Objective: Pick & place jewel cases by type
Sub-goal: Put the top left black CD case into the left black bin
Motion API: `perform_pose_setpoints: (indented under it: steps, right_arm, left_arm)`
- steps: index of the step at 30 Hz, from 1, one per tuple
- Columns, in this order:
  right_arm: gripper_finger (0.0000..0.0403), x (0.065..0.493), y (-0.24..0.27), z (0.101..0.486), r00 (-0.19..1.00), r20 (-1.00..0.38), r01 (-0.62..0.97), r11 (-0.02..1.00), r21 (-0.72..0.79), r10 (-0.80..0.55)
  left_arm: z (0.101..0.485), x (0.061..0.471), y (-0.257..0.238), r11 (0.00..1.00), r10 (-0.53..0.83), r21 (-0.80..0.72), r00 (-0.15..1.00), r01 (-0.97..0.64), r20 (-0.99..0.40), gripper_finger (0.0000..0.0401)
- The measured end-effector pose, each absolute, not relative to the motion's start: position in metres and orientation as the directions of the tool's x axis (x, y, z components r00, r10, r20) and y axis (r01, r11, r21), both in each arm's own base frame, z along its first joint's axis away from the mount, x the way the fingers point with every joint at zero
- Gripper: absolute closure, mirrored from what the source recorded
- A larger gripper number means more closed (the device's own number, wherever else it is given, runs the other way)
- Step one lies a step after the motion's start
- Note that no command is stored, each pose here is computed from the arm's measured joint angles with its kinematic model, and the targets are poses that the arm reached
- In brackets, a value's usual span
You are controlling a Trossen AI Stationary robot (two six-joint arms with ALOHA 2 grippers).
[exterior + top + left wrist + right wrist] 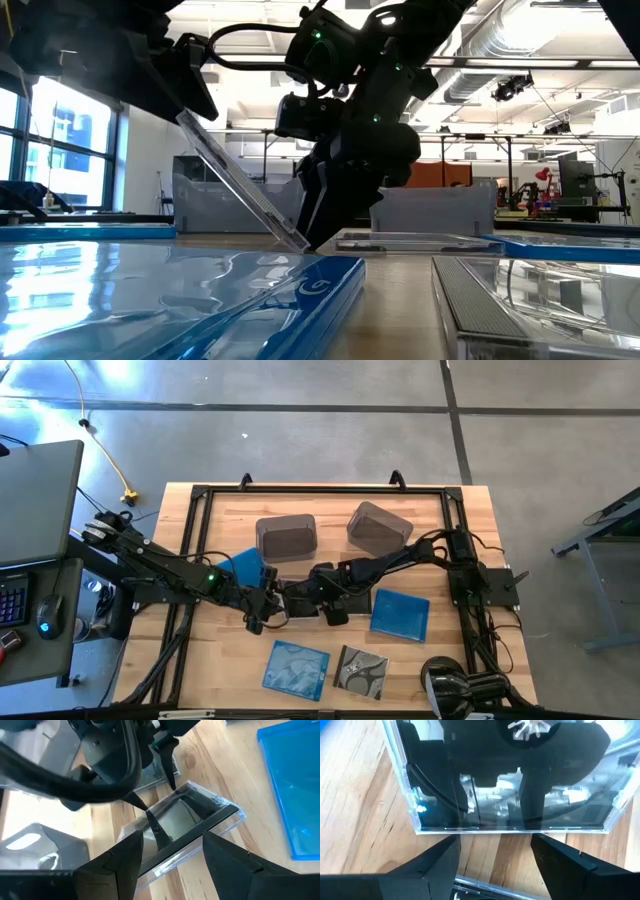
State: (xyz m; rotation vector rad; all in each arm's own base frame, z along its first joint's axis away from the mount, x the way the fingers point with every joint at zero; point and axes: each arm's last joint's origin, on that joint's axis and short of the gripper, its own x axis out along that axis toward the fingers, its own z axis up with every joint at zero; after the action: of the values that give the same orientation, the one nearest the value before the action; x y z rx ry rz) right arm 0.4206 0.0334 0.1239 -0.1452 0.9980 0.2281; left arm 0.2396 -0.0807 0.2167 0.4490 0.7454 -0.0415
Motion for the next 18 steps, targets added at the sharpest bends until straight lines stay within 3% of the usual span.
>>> perform_pose_setpoints:
  steps: [7,18]
  right_arm:
    - [0.0159,0.4212,0.0337,0.1242,0.527,-0.841,-0.260,0.966,-0.019,0.126]
    - [0.0159,0.4235,0.0338,0.1252,0.549,-0.826,-0.278,0.960,-0.038,0.126]
  left_arm:
    - [0.2272,0.2487,-0.0822,0.867,0.129,0.465,0.823,0.177,-0.553,0.0201]
    - [0.2264,0.2503,-0.0771,0.867,0.090,0.448,0.816,0.217,-0.571,0.0201]
